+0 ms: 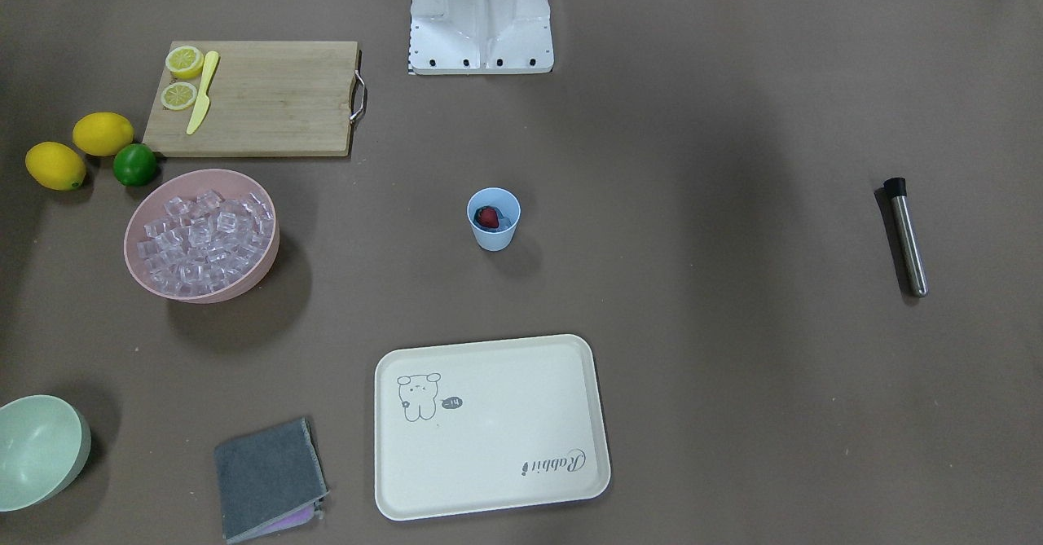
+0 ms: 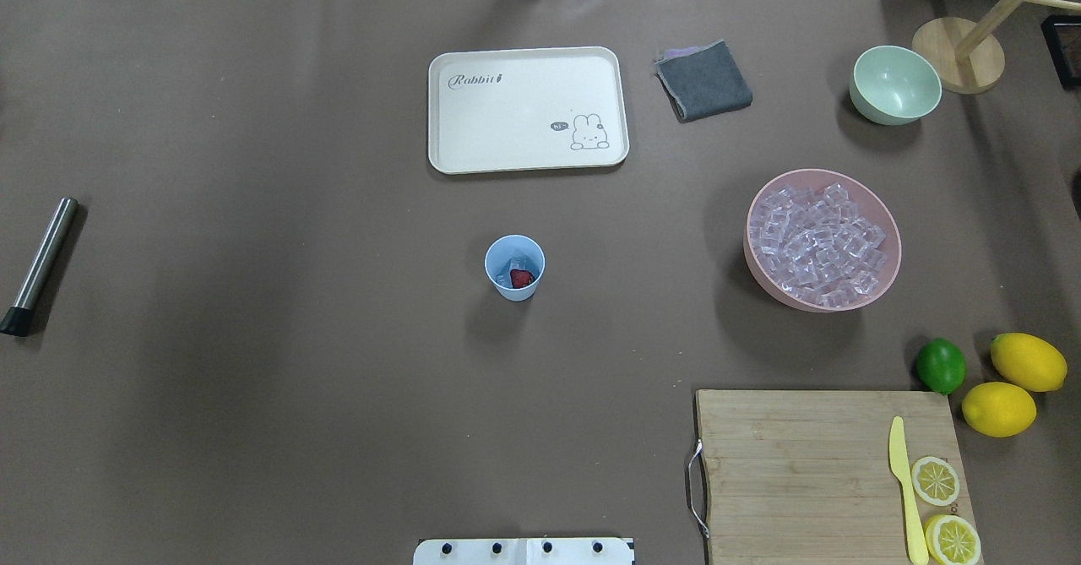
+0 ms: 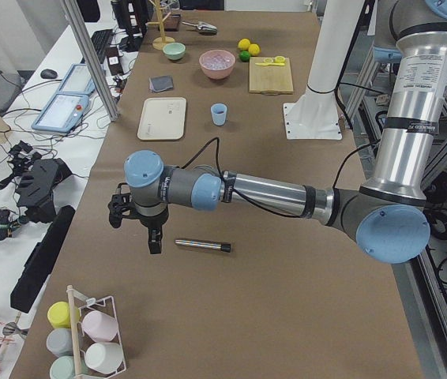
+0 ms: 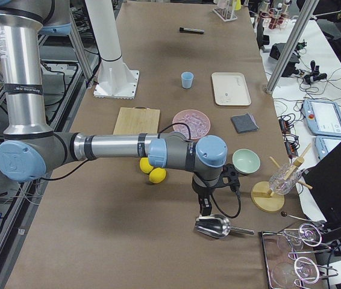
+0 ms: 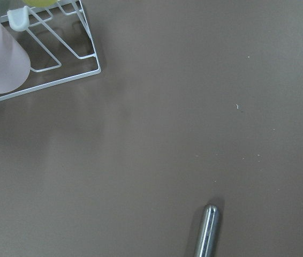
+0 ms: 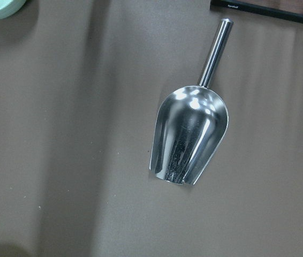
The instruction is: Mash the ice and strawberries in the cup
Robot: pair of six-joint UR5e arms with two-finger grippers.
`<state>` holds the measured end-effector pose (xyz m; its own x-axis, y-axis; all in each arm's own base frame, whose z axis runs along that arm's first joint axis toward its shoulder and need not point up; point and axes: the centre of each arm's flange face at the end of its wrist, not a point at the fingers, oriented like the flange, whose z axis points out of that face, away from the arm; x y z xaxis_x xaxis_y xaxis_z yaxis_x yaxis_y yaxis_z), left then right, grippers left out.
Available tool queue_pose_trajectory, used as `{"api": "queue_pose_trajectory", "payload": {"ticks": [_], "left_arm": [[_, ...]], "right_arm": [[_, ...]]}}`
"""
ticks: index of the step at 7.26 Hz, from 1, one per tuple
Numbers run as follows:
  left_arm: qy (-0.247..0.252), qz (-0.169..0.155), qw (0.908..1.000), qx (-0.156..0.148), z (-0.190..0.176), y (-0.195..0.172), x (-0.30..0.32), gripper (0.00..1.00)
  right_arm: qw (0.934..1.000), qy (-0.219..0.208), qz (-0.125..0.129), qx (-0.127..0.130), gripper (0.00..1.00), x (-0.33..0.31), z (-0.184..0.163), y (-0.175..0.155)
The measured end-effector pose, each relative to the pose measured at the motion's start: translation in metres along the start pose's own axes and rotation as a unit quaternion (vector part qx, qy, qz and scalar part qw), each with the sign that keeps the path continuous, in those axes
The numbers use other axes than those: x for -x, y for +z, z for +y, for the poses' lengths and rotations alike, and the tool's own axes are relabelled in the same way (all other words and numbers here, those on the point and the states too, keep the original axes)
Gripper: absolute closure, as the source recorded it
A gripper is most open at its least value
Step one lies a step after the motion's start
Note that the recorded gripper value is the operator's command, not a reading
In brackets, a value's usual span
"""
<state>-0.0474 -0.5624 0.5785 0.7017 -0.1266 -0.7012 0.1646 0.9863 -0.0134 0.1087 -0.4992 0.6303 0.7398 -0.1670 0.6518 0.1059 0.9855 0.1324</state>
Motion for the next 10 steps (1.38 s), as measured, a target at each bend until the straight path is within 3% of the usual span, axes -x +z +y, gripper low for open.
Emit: {"api": "queue_pose_trajectory", "payload": {"ticks": [3,10], "left_arm": [[0.023,-0.008,0.9996,0.011,0.014,0.014,0.023,0.02],[0.025,-0.011,0.9996,0.012,0.014,0.016,0.027,0.02]], "right_arm": [[1.0,-0.001,0.001,0.0,0.01,0.001,-0.001,0.0],[1.0,0.004,0.0,0.006,0.01,-0.004,0.0,0.005]]}}
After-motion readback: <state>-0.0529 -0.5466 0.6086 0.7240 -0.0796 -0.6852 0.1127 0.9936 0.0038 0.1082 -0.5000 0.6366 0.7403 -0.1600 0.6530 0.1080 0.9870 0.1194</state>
